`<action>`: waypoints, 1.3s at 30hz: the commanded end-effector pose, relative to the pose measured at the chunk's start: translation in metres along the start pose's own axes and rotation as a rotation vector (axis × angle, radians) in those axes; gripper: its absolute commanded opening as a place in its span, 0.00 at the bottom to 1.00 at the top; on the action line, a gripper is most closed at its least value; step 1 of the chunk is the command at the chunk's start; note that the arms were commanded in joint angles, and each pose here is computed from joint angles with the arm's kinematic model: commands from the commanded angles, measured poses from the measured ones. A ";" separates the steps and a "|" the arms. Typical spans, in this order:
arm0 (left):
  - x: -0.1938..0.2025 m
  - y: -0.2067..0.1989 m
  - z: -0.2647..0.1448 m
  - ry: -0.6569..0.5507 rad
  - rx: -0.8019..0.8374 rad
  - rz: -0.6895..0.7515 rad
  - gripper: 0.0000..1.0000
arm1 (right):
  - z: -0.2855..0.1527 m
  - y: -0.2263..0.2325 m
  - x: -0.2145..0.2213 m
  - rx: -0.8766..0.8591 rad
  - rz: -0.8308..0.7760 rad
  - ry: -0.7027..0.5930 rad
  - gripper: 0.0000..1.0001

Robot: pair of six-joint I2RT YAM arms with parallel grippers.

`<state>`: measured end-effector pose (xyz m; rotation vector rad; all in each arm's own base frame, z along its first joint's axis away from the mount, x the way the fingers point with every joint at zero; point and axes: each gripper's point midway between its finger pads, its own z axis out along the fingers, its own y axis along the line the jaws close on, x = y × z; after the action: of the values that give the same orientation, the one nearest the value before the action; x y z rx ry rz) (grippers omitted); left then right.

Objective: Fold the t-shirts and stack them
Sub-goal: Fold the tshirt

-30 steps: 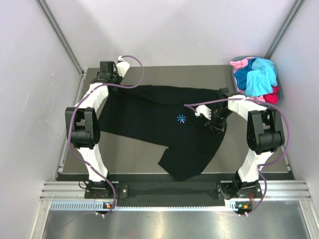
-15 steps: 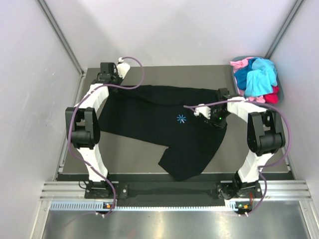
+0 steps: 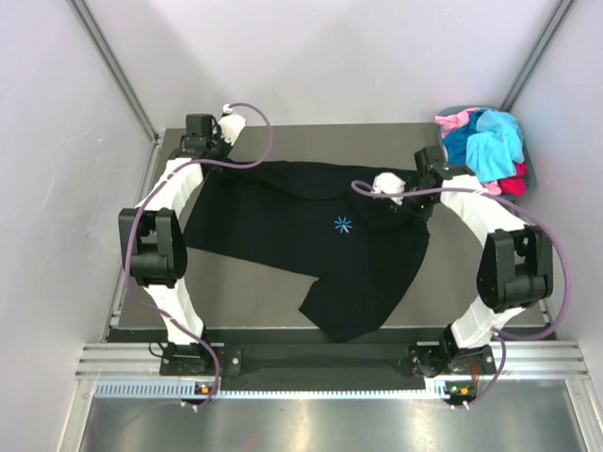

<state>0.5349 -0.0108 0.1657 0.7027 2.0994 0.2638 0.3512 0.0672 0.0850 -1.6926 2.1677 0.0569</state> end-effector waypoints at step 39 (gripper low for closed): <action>-0.181 0.116 0.107 -0.730 -0.501 0.005 0.00 | -0.107 -0.300 -0.047 0.687 0.534 -0.323 0.00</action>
<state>0.7458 -0.0139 0.2265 0.4185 1.4463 0.4571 0.5944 0.0032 0.2289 -0.7308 2.0995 -0.1763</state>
